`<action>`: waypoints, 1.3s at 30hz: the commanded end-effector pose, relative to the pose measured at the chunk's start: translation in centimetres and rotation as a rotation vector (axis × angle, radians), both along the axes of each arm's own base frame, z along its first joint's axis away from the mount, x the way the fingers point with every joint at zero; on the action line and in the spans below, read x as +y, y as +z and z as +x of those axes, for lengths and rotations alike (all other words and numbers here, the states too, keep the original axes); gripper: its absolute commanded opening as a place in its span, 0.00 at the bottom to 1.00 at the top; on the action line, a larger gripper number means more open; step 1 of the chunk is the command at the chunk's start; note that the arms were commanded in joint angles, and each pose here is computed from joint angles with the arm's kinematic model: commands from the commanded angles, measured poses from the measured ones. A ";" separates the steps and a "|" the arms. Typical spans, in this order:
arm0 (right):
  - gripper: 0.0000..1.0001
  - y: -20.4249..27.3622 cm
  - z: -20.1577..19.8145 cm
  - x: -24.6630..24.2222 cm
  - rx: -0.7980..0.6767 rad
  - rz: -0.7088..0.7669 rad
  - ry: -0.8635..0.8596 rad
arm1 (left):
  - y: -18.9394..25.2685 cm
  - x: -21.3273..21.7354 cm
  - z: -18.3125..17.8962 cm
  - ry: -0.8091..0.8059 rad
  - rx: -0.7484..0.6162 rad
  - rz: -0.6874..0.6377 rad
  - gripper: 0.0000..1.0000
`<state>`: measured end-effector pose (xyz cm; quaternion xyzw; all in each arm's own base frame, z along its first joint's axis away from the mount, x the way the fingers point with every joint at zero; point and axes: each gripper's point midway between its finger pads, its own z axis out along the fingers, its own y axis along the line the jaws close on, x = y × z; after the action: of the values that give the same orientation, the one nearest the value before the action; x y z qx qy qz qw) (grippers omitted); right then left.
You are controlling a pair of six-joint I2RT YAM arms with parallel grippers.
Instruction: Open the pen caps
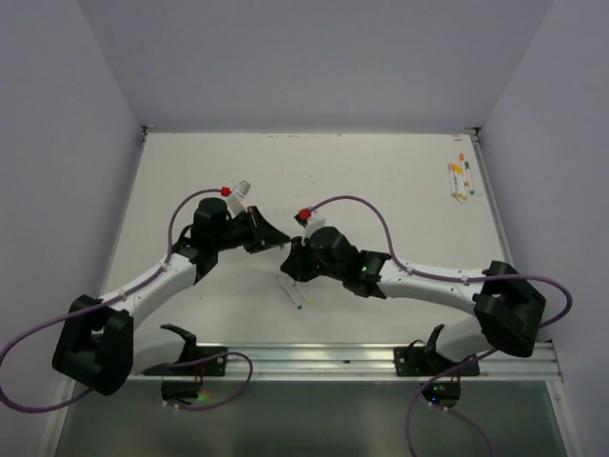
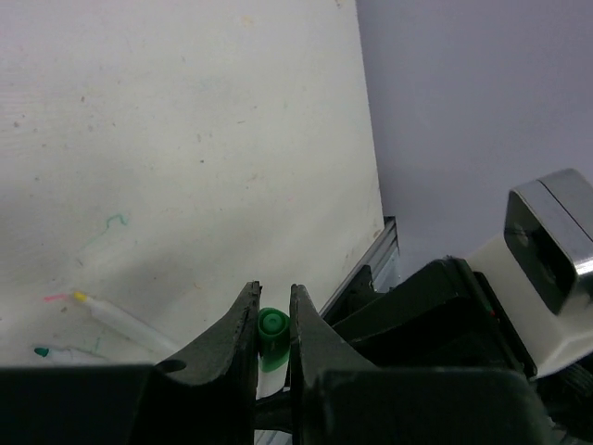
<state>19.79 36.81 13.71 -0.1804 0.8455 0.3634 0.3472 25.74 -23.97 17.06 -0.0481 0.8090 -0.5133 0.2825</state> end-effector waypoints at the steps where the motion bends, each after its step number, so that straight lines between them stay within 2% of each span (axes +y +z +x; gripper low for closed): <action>1: 0.00 -3.5 -2.4 -0.5 0.010 -0.176 0.013 | 0.6 1.6 4.7 0.157 0.006 0.055 0.00; 2: 0.00 -4.3 -2.1 -1.5 -0.011 -0.241 -0.030 | 0.4 2.0 5.3 0.176 0.018 0.064 0.00; 7: 0.00 -5.2 -3.2 -2.3 -0.030 -0.318 -0.048 | -0.2 6.0 8.7 0.293 0.013 0.100 0.00; 13: 0.00 -4.2 -3.2 -3.9 -0.053 -0.339 -0.067 | 0.4 8.1 8.9 0.357 -0.027 0.127 0.00; 17: 0.00 -4.0 -3.6 -3.6 -0.046 -0.335 -0.039 | 1.4 9.8 9.3 0.454 -0.057 0.171 0.00; 22: 0.00 -5.4 -4.5 -3.2 -0.005 -0.313 -0.019 | 3.4 11.9 10.7 0.585 -0.081 0.192 0.00; 23: 0.00 -5.5 -4.5 -3.3 -0.010 -0.318 -0.021 | 2.6 12.9 10.6 0.632 -0.041 0.234 0.00; 30: 0.00 -5.1 -4.3 -4.1 -0.027 -0.326 -0.044 | 5.9 18.0 11.5 0.851 -0.102 0.311 0.00; 33: 0.00 -5.3 -4.6 -4.1 -0.023 -0.320 -0.029 | 6.9 19.4 11.6 0.895 -0.114 0.340 0.00; 39: 0.00 -5.9 -4.5 -4.6 -0.025 -0.321 -0.048 | 7.4 19.7 11.8 0.873 -0.135 0.327 0.00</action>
<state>15.05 33.00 7.73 -0.2272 0.8883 0.2247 0.3298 36.80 -5.68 22.49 -0.3153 0.7815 -0.2397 0.4820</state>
